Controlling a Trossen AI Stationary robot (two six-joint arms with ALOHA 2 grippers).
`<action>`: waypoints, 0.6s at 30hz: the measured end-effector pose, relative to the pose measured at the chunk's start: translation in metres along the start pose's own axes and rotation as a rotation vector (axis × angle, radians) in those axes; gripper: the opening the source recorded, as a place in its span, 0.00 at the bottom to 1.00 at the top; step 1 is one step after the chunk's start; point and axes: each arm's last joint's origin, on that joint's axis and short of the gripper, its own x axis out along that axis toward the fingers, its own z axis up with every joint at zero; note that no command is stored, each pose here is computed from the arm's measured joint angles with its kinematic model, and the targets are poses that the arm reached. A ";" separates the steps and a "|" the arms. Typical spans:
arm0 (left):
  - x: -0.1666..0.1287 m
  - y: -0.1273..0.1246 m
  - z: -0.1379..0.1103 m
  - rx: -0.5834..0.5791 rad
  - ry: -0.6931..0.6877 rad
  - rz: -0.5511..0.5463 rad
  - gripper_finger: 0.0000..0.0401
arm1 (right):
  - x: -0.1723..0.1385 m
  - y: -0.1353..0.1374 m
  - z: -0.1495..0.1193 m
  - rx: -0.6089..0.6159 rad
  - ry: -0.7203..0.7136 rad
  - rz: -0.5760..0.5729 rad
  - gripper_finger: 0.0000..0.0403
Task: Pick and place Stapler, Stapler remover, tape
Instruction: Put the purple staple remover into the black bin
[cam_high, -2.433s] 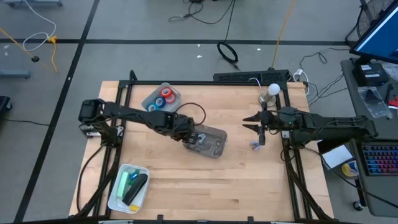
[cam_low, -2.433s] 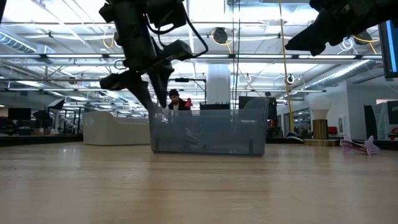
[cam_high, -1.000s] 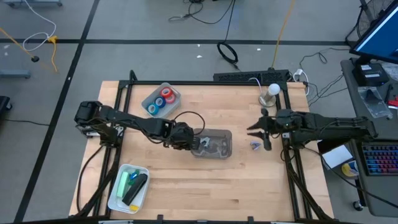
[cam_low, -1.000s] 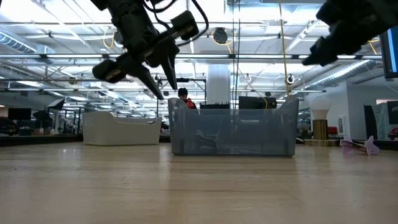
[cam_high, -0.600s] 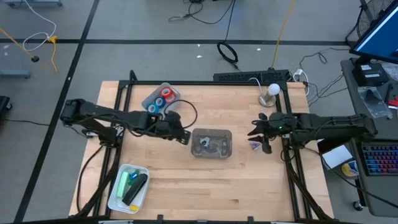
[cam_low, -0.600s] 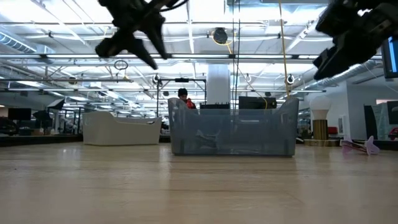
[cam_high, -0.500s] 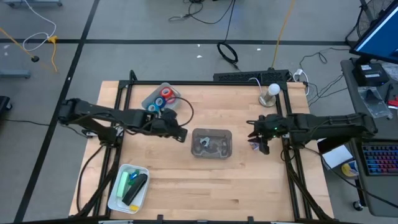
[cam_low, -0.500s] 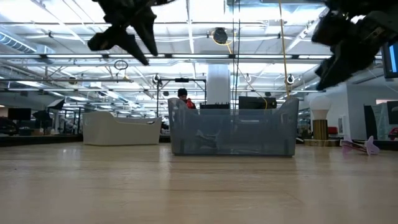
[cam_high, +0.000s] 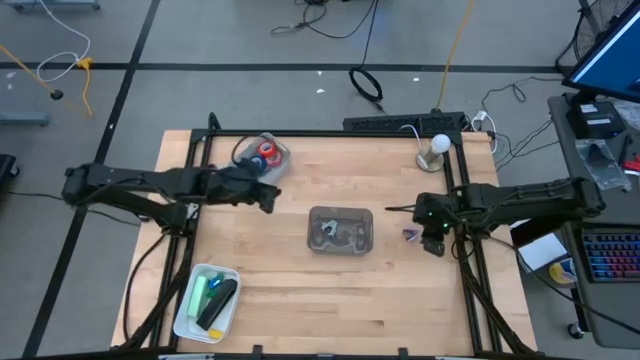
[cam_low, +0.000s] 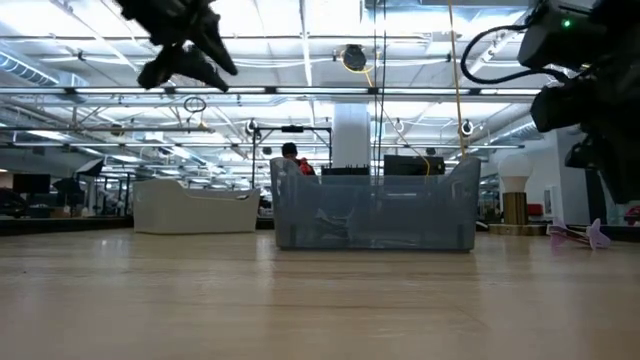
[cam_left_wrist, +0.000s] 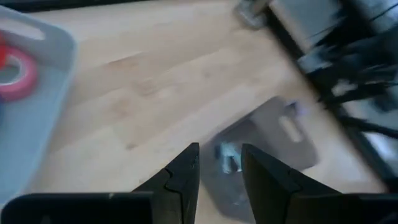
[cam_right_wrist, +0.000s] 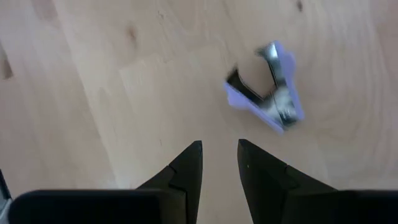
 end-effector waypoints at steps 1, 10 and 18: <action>0.000 0.006 -0.004 -0.009 -0.016 -0.038 0.29 | 0.000 0.001 0.001 -0.010 -0.012 0.006 0.23; -0.011 0.049 -0.035 0.028 -0.183 -0.307 0.29 | 0.001 0.006 0.007 -0.145 -0.074 0.035 0.23; -0.015 0.080 -0.055 0.014 -0.228 -0.305 0.29 | 0.009 0.010 0.017 -0.177 -0.100 -0.001 0.23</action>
